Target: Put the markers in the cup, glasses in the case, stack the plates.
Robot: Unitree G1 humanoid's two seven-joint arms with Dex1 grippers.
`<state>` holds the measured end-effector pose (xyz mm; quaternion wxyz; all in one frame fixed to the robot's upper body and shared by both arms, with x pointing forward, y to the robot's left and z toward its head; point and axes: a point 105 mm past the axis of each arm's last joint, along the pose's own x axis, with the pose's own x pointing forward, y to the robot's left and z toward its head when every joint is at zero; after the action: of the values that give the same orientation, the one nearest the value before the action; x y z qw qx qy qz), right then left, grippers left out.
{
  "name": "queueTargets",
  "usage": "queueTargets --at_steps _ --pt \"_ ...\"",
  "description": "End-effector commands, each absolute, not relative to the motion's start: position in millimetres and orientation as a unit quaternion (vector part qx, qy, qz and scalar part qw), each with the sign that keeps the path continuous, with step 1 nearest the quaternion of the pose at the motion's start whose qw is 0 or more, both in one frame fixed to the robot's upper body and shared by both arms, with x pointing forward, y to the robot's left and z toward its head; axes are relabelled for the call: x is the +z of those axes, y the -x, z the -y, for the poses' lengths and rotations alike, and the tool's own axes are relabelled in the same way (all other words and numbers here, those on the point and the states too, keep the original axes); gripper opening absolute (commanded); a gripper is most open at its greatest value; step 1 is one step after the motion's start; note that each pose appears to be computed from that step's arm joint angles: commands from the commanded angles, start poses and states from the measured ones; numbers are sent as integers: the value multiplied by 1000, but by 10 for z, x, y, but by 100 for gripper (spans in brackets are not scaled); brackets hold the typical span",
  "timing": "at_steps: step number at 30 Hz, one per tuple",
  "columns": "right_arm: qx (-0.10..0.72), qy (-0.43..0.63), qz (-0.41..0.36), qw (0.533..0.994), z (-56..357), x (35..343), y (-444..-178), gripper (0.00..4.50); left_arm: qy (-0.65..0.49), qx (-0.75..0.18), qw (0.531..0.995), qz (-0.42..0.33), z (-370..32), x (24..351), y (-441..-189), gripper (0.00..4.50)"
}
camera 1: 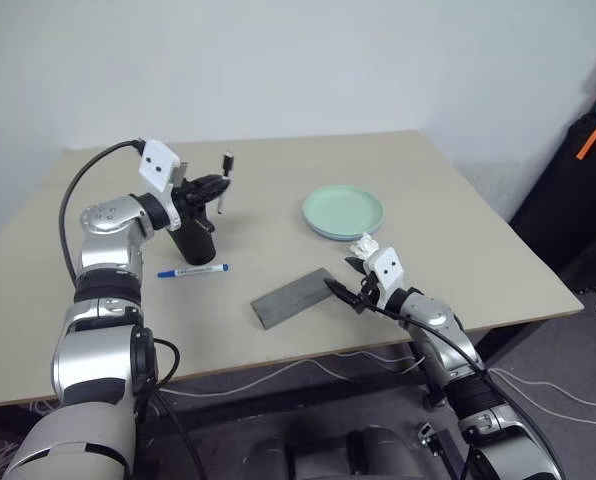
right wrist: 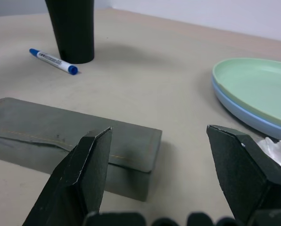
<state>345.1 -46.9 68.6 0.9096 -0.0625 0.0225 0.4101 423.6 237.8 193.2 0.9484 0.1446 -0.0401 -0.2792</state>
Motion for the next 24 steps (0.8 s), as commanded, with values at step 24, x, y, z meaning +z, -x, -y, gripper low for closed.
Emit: queueTargets --at_steps 24 --pt "423 72 9 903 387 865 -3449 349 -130 -120 978 107 -2653 1843 -4205 182"
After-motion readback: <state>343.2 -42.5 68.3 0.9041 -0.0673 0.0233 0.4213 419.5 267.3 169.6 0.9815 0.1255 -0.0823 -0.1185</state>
